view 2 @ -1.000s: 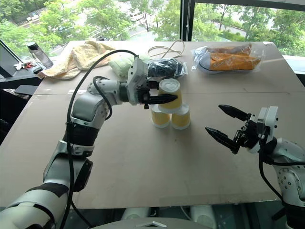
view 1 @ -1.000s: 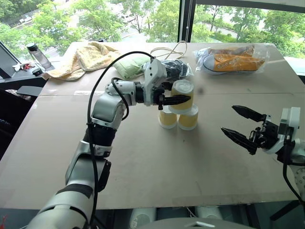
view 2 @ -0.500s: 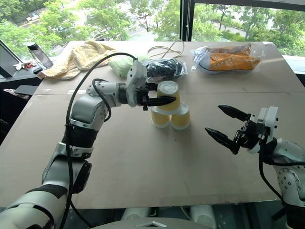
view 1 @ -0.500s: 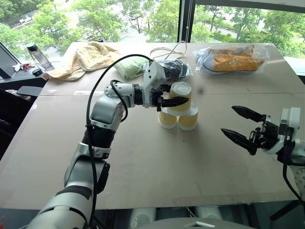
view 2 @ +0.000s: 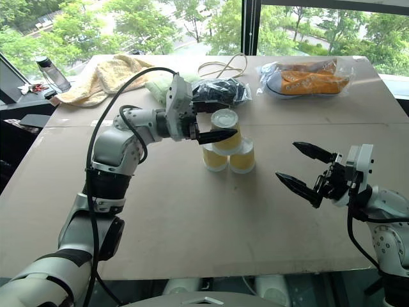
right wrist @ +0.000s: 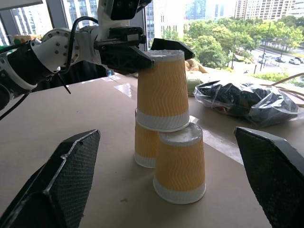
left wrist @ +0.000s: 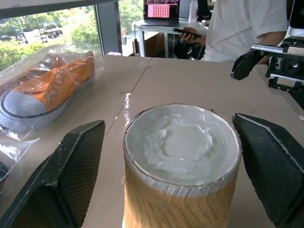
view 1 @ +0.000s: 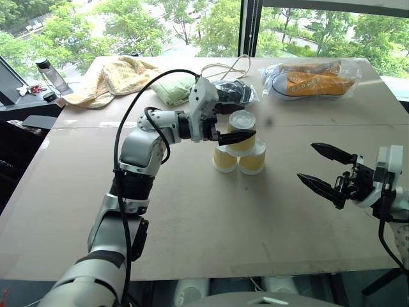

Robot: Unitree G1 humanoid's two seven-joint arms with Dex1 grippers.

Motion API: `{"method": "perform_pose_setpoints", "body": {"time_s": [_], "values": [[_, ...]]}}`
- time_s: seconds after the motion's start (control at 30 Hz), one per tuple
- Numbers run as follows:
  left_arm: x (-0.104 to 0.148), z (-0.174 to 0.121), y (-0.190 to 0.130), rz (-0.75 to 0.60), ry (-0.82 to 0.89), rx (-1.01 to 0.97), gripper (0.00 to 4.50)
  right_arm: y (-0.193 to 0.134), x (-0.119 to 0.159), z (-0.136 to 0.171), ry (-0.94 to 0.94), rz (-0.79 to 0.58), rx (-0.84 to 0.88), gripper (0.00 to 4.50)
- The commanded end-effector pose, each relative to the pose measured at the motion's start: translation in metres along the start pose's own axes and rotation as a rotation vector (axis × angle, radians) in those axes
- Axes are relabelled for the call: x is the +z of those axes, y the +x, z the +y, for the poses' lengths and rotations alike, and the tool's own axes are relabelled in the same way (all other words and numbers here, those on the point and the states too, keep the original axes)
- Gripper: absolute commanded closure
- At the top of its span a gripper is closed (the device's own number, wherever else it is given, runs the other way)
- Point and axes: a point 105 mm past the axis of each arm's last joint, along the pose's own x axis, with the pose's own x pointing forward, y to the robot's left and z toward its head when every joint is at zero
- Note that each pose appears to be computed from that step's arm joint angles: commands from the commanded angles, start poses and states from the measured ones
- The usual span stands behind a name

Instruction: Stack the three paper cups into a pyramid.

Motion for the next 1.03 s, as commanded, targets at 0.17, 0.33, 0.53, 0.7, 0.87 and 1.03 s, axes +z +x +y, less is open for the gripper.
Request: {"method": "perform_pose_setpoints", "body": {"time_s": [0.17,0.33,0.53,0.7,0.87,1.03], "values": [[0.063,-0.007,-0.014,-0.15,0.108,-0.029,0.1,-0.001,0.005,-0.004,-0.03,-0.012,0.01,0.0],[0.092,-0.002,-0.042,-0.23,0.133,0.056,0.1,-0.003,-0.003,-0.01,-0.013,-0.006,0.008,0.0],[0.024,-0.022,-0.097,0.017,0.066,0.238,0.1,-0.018,-0.028,-0.017,0.006,0.061,-0.038,0.0],[-0.032,-0.053,-0.13,0.155,-0.083,0.376,0.1,-0.031,-0.053,-0.028,0.019,0.127,-0.082,0.0],[-0.078,-0.066,-0.149,0.231,-0.124,0.567,0.1,-0.045,-0.081,-0.035,0.026,0.204,-0.128,0.0],[-0.105,-0.081,-0.147,0.27,-0.122,0.605,0.1,-0.053,-0.097,-0.038,0.019,0.241,-0.145,0.0]]}}
